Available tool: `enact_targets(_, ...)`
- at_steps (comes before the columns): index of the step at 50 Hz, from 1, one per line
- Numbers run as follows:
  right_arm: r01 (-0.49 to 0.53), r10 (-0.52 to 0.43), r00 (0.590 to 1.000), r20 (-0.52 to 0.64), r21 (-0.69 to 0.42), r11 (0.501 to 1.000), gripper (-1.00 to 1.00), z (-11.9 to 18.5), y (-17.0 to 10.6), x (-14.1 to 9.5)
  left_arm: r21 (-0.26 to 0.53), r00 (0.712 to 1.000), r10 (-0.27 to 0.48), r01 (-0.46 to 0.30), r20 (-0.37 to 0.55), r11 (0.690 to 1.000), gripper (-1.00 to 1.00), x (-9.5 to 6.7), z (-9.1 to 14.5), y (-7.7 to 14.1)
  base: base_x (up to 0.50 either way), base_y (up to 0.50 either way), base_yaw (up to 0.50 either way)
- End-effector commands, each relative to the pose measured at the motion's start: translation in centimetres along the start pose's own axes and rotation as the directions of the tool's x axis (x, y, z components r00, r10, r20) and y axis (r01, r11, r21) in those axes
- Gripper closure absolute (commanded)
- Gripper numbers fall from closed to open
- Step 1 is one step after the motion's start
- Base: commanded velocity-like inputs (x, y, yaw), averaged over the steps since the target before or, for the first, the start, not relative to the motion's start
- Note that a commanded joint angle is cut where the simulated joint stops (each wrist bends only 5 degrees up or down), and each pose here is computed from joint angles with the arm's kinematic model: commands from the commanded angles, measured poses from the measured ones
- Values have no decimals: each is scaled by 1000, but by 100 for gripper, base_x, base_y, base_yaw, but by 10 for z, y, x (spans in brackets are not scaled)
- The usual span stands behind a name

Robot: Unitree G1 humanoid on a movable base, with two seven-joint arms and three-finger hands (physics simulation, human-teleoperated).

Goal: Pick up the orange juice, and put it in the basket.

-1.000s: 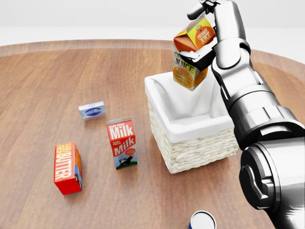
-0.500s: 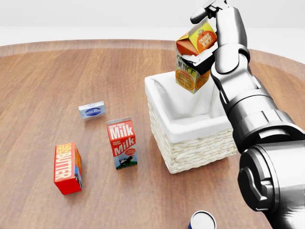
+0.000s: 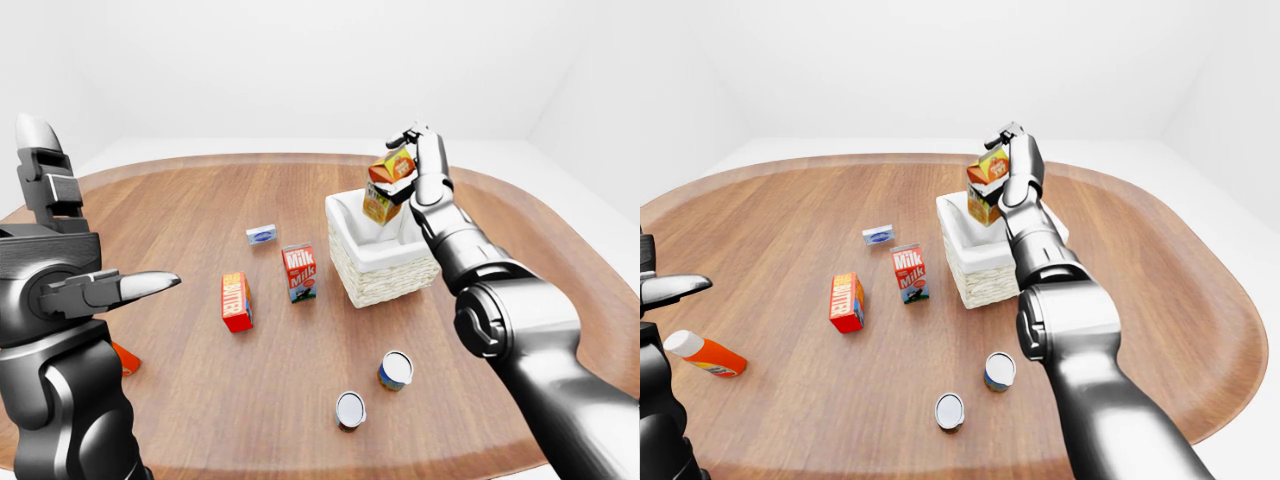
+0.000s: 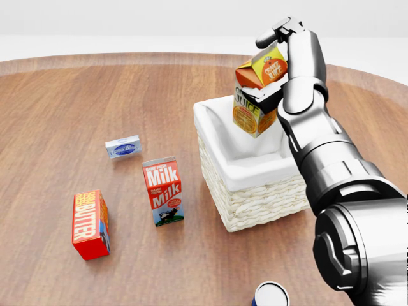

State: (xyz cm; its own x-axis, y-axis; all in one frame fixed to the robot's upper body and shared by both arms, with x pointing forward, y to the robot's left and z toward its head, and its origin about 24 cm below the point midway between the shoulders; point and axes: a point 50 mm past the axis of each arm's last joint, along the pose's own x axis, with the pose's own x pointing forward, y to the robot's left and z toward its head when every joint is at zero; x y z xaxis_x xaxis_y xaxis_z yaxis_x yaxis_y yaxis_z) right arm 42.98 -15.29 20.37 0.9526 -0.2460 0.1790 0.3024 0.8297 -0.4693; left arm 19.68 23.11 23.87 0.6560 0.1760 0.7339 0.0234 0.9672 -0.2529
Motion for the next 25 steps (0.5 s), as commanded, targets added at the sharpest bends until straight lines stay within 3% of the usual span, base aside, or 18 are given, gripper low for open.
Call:
enact_targets(1,35,-35,999,3,4,999,100,0,0,-1,0,1000,0,0,-1,1000,-100,0,0,0,0,0,0)
enact_targets(25,58,-57,998,-34,36,998,100,-9,7,-5,-1,1000,-1,1,3,1000,-100,-1,1,0,0,0,0)
